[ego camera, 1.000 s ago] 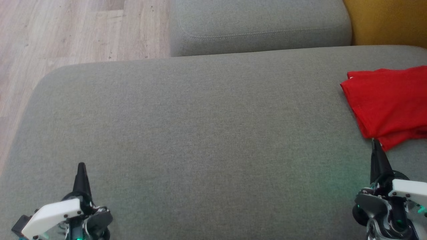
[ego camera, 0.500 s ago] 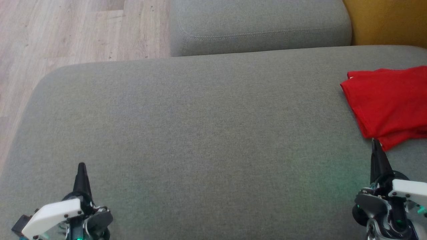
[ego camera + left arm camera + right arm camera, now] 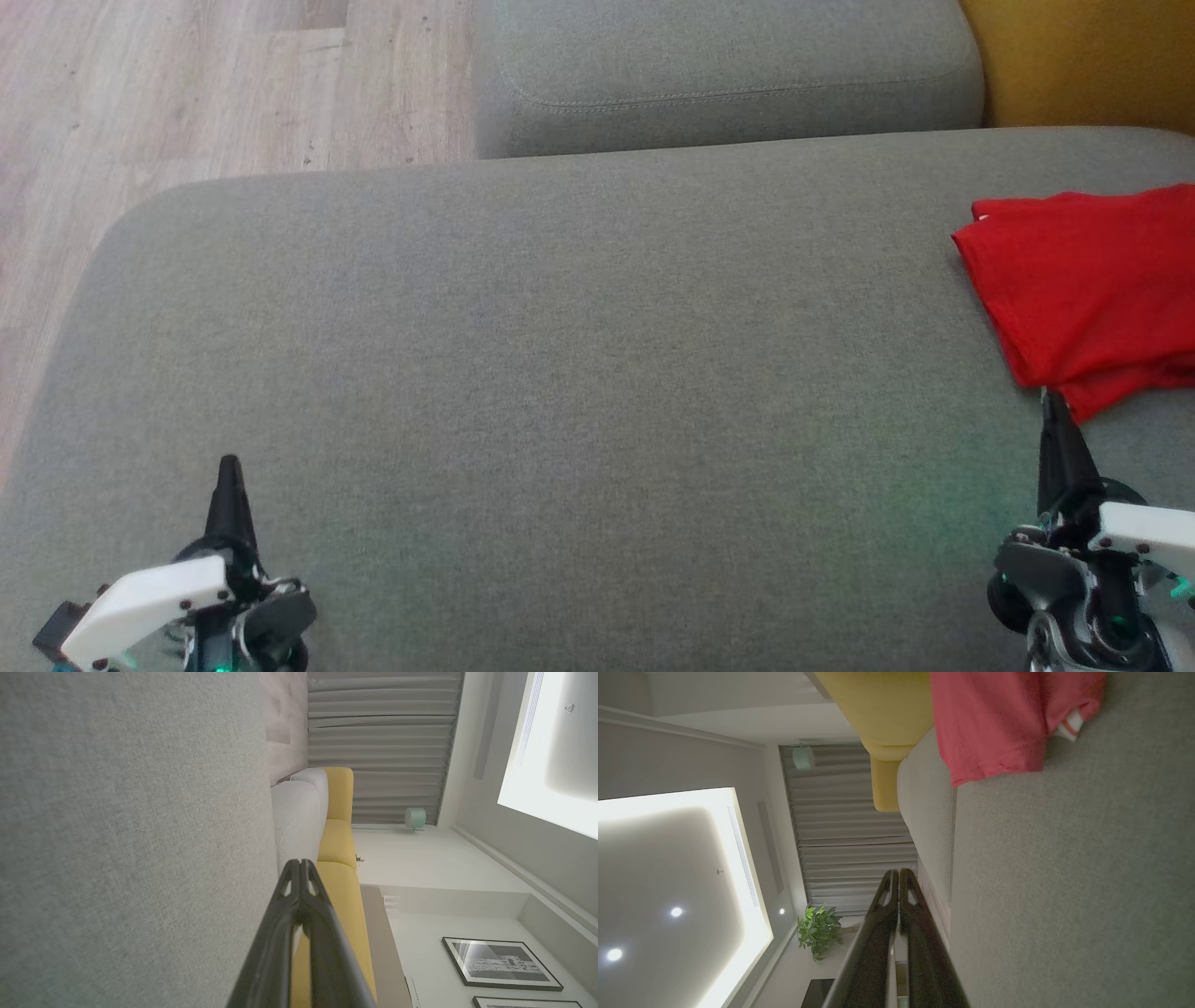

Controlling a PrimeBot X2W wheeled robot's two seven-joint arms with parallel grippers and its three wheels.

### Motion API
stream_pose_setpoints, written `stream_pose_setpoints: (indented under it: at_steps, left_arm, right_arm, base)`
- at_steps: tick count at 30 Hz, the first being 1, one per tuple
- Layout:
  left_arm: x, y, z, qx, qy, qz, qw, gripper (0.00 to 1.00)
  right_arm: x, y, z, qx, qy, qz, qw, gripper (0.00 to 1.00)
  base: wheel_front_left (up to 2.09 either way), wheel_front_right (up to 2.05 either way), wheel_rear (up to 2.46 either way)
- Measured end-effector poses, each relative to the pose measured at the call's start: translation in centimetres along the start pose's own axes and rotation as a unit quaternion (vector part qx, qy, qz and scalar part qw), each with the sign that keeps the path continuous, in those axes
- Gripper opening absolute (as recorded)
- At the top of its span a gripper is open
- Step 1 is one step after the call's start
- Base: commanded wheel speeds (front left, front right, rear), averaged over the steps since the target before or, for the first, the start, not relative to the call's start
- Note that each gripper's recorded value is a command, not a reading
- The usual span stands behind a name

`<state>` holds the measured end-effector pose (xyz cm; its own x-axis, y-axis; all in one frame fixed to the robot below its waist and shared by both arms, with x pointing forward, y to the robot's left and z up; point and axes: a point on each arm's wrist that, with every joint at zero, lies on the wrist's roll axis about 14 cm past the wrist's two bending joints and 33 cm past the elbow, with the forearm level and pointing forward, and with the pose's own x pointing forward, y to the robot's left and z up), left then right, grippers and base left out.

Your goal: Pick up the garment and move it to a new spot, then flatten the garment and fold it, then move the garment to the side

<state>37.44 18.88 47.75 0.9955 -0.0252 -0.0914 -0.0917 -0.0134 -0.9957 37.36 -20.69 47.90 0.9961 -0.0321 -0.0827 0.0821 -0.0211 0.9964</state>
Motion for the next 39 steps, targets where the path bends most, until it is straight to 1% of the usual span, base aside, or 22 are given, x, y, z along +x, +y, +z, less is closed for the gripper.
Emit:
stream_pose_setpoints:
  at_steps: [39]
  left_arm:
    - [0.0,0.01,-0.06,-0.001,0.002,0.0,1.0,0.0]
  right_arm:
    - [-0.01,-0.01,0.09,-0.001,-0.001,0.0,1.0,0.0]
  base:
    - [0.0,0.0,0.0]
